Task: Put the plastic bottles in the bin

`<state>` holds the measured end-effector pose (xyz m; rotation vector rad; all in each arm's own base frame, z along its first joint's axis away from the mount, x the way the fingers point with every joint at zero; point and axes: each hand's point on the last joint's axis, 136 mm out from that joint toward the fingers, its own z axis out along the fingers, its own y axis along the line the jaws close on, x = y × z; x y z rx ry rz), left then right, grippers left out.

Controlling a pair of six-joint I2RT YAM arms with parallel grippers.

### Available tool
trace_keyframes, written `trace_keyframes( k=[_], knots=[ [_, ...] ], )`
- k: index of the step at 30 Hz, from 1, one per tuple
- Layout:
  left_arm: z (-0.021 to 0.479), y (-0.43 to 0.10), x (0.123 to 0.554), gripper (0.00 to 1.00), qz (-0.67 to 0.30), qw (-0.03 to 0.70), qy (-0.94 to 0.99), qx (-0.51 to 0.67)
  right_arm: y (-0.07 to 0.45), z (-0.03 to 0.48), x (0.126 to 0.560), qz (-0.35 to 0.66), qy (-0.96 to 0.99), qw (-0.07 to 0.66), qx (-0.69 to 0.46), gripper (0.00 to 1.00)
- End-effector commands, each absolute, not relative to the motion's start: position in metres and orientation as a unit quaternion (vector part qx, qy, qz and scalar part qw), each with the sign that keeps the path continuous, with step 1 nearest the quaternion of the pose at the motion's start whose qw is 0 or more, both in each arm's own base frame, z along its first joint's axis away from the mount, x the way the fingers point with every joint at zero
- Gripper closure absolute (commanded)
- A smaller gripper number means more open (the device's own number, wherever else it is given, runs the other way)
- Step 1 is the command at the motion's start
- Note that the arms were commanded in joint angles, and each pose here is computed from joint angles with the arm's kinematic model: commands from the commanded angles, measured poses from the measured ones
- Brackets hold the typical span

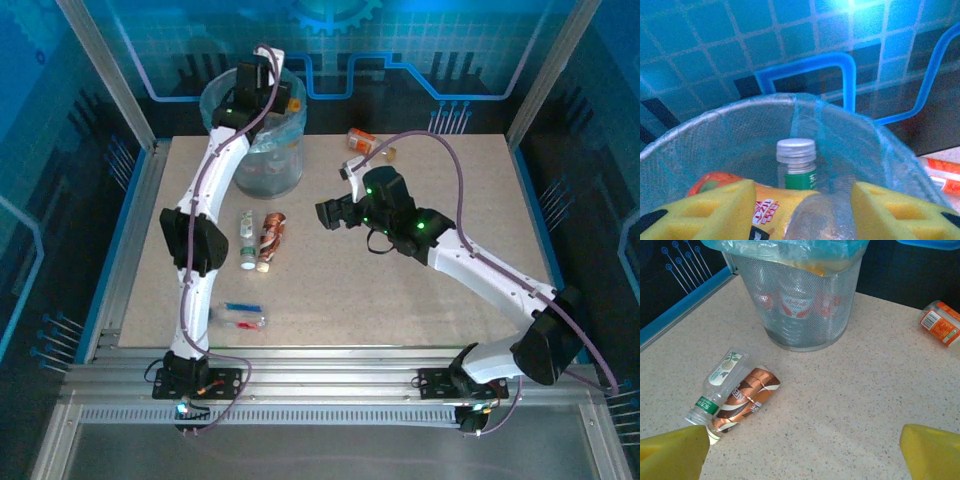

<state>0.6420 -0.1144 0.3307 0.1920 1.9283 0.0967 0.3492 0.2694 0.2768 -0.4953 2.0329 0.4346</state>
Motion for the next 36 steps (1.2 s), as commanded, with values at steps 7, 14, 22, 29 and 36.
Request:
trace_keyframes(
  k=[7, 14, 22, 29, 36],
  knots=[
    [0.310, -0.095, 0.647, 0.44, 0.057, 0.538, 0.838, 0.070, 0.270, 0.286, 0.356, 0.186, 0.838, 0.477, -0.187, 0.02],
    [0.378, -0.107, 0.633, 0.36, -0.009, 0.599, 0.799, 0.048, 0.264, 0.300, 0.370, 0.168, 0.839, 0.490, -0.169, 0.01],
    [0.495, -0.103, 0.570, 0.29, -0.085, 0.677, 0.731, -0.002, 0.239, 0.284, 0.444, 0.131, 0.872, 0.457, -0.118, 0.01],
    [0.488, -0.171, 0.496, 0.23, -0.202, 0.637, 0.736, 0.109, 0.209, 0.243, 0.515, 0.083, 0.875, 0.431, -0.205, 0.00],
    [0.424, -0.269, 0.430, 0.22, -0.269, 0.551, 0.744, 0.268, 0.176, 0.181, 0.570, 0.076, 0.888, 0.377, -0.252, 0.00]
  ],
)
